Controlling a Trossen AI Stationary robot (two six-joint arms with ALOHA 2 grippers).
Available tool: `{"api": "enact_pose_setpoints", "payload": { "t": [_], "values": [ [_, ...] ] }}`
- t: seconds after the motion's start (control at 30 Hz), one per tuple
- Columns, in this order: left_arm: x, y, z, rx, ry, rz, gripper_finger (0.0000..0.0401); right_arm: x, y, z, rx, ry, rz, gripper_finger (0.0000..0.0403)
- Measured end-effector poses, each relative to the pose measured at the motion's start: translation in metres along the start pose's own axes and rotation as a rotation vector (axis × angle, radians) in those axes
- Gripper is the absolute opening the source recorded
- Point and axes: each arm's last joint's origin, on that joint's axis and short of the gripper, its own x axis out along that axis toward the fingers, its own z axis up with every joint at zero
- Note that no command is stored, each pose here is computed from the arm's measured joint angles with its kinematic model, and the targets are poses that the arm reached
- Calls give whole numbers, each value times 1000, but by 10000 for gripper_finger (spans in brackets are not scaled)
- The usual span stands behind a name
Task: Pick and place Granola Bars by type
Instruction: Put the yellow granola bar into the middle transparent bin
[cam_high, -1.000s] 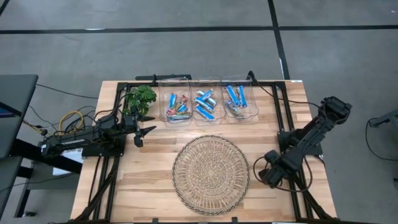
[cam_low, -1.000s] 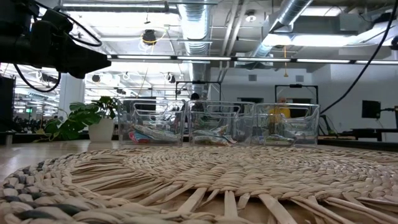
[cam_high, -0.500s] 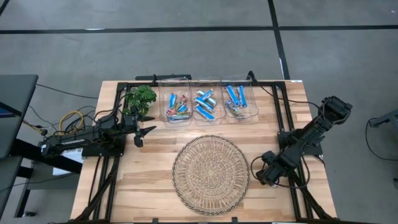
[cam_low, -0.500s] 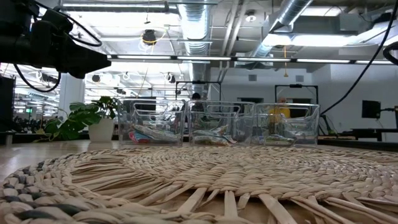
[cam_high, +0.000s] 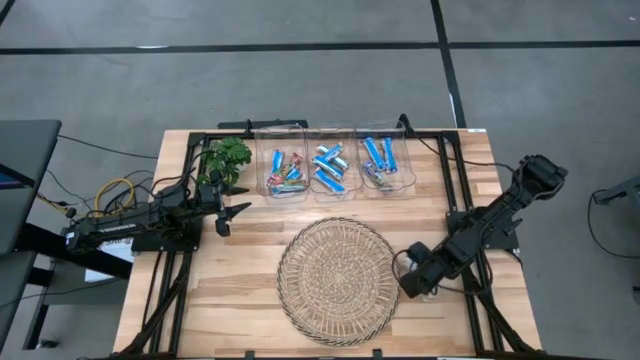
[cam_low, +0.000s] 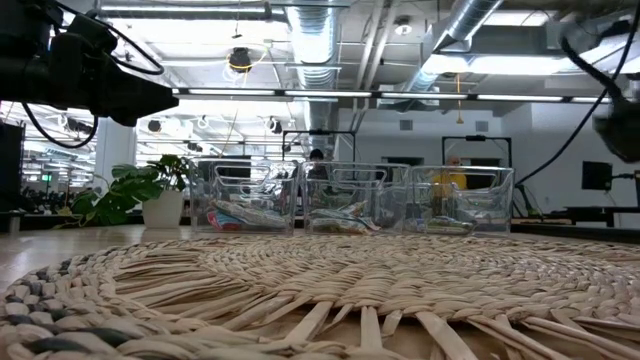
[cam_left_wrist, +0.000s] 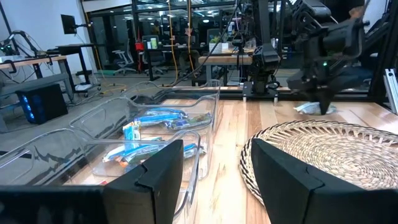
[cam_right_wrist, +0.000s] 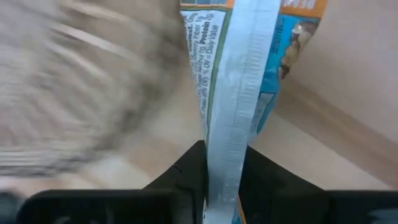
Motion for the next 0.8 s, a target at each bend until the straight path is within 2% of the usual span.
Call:
{"api": "enact_pose_setpoints", "payload": {
  "t": [0.3, 0.7, 0.8],
  "values": [
    [0, 0, 0, 0, 0, 0, 183, -28, 32, 19, -79, -177, 423, 66],
    [0, 0, 0, 0, 0, 0, 183, -78, 65, 48, -267, -423, 940, 66],
    [0, 0, 0, 0, 0, 0, 183, -88, 70, 50, -297, -480, 1040, 66]
  ]
}}
